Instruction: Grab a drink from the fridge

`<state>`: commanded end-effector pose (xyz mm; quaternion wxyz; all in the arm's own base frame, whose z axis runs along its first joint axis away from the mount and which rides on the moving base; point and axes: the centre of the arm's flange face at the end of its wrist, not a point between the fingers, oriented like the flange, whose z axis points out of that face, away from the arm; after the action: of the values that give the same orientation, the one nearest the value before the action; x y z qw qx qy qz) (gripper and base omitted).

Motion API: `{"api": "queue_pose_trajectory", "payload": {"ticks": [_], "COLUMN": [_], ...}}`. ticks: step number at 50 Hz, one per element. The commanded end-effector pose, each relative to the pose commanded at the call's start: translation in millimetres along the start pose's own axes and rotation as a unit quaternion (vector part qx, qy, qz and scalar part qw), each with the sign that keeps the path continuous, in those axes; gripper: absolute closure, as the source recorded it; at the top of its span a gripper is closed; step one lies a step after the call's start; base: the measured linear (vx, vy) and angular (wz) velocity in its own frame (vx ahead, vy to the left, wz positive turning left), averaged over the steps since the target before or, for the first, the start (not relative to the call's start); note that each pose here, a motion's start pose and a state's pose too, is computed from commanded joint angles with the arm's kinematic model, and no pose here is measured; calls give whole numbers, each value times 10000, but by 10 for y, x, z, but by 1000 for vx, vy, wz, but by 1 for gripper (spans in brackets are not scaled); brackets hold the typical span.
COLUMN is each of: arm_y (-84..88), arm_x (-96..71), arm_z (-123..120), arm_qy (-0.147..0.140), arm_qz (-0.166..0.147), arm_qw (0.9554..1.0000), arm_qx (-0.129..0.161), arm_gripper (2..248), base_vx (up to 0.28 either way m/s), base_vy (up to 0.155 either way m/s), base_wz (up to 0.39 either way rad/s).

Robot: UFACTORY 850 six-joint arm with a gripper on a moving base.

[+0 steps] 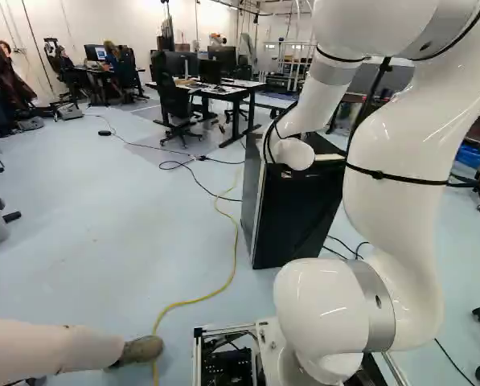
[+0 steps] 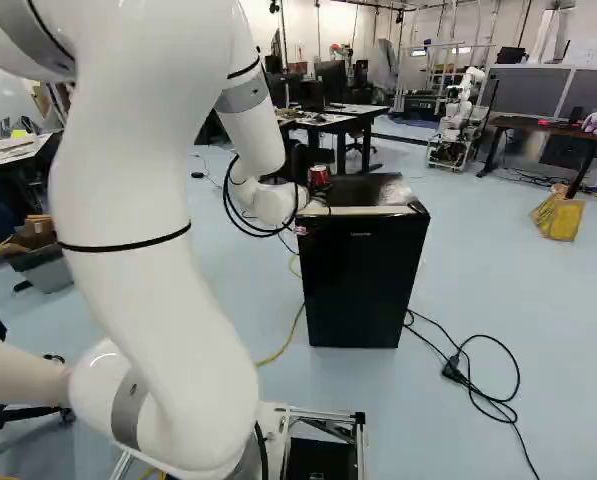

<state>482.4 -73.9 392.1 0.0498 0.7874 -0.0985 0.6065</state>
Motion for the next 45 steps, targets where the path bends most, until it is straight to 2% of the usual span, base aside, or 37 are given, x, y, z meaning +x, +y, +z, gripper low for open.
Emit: {"api": "queue_pose_trajectory", "payload": {"ticks": [22,45], "arm_y": [-131,-230], "arm_x": [-129,-390], "arm_z": [-569,-1277], "arm_qy": [-100,-222], "arm_qz": [-132,-303], "arm_qw": [9995,9976], "arm_qx": [258,584], "arm_gripper": [153,153], "base_vx": [0,0], "base_vy": [0,0], "base_wz": [0,0]}}
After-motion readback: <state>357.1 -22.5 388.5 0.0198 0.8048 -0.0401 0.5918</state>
